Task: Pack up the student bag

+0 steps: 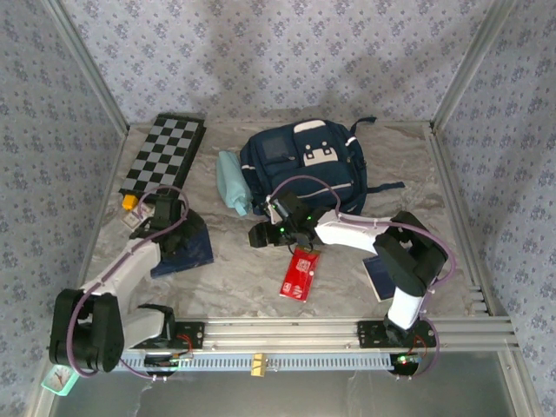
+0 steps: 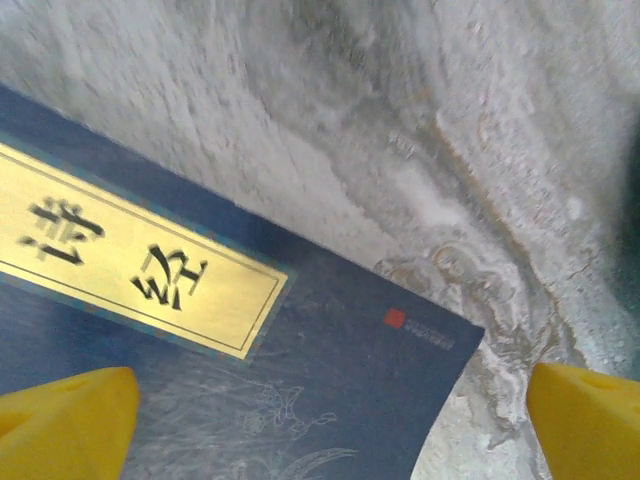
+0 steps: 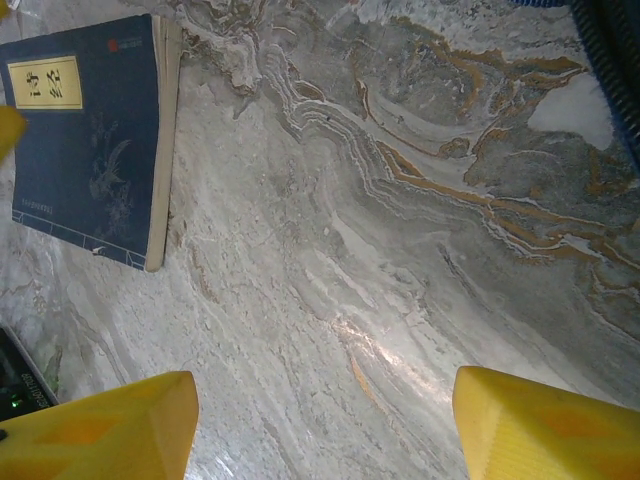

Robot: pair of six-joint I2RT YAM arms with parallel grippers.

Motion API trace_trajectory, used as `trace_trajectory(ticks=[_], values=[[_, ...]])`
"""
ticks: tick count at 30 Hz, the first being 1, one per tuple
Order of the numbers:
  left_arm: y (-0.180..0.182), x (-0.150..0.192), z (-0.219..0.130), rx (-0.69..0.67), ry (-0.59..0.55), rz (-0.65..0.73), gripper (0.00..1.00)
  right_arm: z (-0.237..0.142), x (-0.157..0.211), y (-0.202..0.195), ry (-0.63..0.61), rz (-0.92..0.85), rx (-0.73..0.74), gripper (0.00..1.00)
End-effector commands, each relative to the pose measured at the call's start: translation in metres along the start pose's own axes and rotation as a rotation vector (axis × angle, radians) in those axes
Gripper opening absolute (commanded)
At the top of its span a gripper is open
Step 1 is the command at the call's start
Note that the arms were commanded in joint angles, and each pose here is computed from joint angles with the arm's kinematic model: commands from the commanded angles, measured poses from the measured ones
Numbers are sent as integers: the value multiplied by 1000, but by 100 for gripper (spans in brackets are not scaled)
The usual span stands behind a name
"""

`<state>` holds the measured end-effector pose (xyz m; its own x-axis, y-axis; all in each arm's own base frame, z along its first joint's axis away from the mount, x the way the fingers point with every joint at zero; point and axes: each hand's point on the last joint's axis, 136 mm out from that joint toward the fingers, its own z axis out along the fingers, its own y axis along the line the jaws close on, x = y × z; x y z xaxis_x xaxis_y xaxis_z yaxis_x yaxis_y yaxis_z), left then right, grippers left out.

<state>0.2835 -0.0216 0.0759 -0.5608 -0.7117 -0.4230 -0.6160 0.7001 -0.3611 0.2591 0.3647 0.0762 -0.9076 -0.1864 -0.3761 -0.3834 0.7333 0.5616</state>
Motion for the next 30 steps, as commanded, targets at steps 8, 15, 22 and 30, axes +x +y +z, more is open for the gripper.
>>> trace_trajectory(ticks=[8,15,22,30], values=[[64,-38,-8,-169,-47,-46,100,-4,-3,3,2,-13,-9,69],[79,-51,17,-189,-35,-126,100,-8,-2,-1,1,-9,10,69],[61,-52,45,-134,38,-116,100,-14,2,-8,-4,-6,31,69],[14,-16,60,-95,115,69,97,-20,8,-19,-9,6,57,69]])
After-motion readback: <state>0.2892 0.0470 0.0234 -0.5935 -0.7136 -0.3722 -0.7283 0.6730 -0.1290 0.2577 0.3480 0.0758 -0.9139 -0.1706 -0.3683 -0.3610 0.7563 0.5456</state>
